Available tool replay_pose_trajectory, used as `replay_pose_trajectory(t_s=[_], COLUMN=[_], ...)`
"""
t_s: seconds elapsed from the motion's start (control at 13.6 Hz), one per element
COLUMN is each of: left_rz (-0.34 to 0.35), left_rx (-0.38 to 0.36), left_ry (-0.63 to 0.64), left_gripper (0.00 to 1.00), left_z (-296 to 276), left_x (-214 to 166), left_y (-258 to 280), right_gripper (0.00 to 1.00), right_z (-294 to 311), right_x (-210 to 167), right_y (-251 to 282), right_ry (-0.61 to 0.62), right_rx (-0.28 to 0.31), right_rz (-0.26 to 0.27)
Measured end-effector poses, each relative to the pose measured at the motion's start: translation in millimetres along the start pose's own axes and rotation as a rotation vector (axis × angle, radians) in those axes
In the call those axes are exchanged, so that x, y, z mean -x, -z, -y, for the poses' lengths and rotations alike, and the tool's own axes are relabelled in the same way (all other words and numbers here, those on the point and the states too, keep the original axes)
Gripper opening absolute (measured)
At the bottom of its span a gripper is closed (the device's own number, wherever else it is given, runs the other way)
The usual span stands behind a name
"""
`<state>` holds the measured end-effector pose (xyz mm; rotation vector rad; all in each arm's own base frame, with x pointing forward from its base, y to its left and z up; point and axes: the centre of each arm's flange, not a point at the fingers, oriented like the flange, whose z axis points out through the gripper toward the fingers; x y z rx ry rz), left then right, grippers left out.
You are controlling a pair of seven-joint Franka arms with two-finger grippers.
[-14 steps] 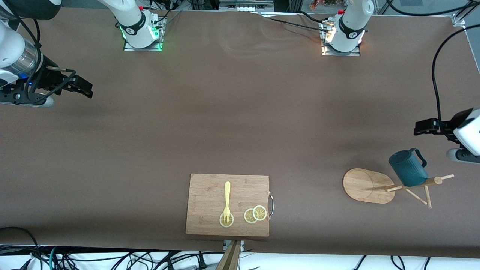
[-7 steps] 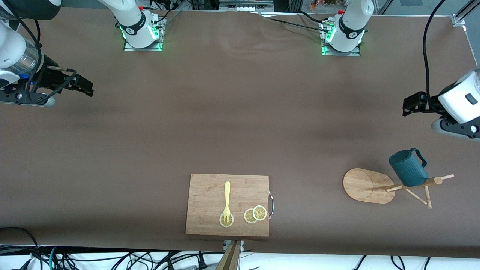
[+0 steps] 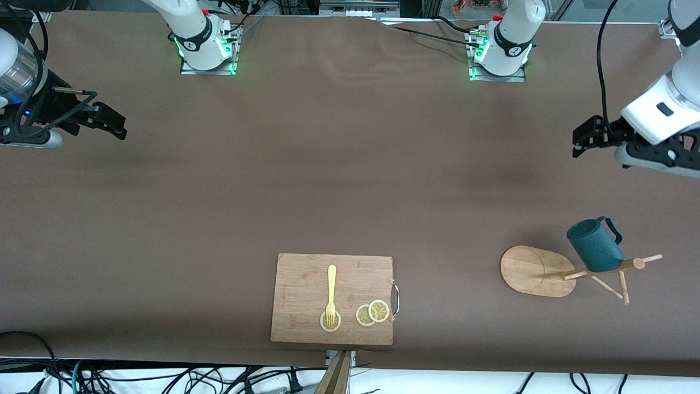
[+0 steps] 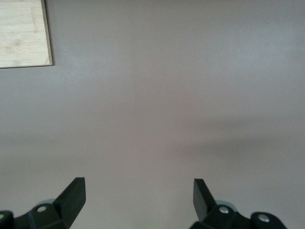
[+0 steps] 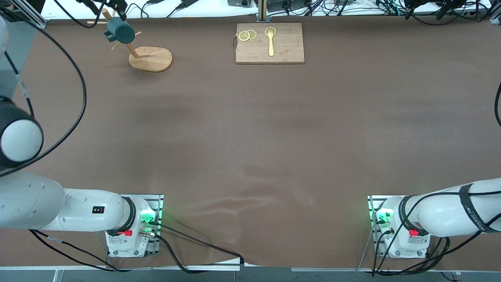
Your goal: Pass cup and hang on rack
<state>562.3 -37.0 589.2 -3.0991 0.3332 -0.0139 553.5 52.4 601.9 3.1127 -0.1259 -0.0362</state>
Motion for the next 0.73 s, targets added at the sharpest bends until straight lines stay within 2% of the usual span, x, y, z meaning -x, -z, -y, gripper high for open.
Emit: replay_pose_trajectory(t_s=[0.37, 0.73], left_rz=[0.069, 0.081], left_rx=[0.007, 0.012], left_ry=[0.028, 0.039], left_gripper=[1.0, 1.0], left_z=[0, 0], left_x=[24, 24], left_y=[-7, -9], right_gripper=[1.0, 1.0], right_z=[0, 0], right_x=[0, 0], right_y=[0, 0], right_ry=[0.0, 0.0], right_rx=[0.0, 0.0], right_rz=[0.0, 0.001])
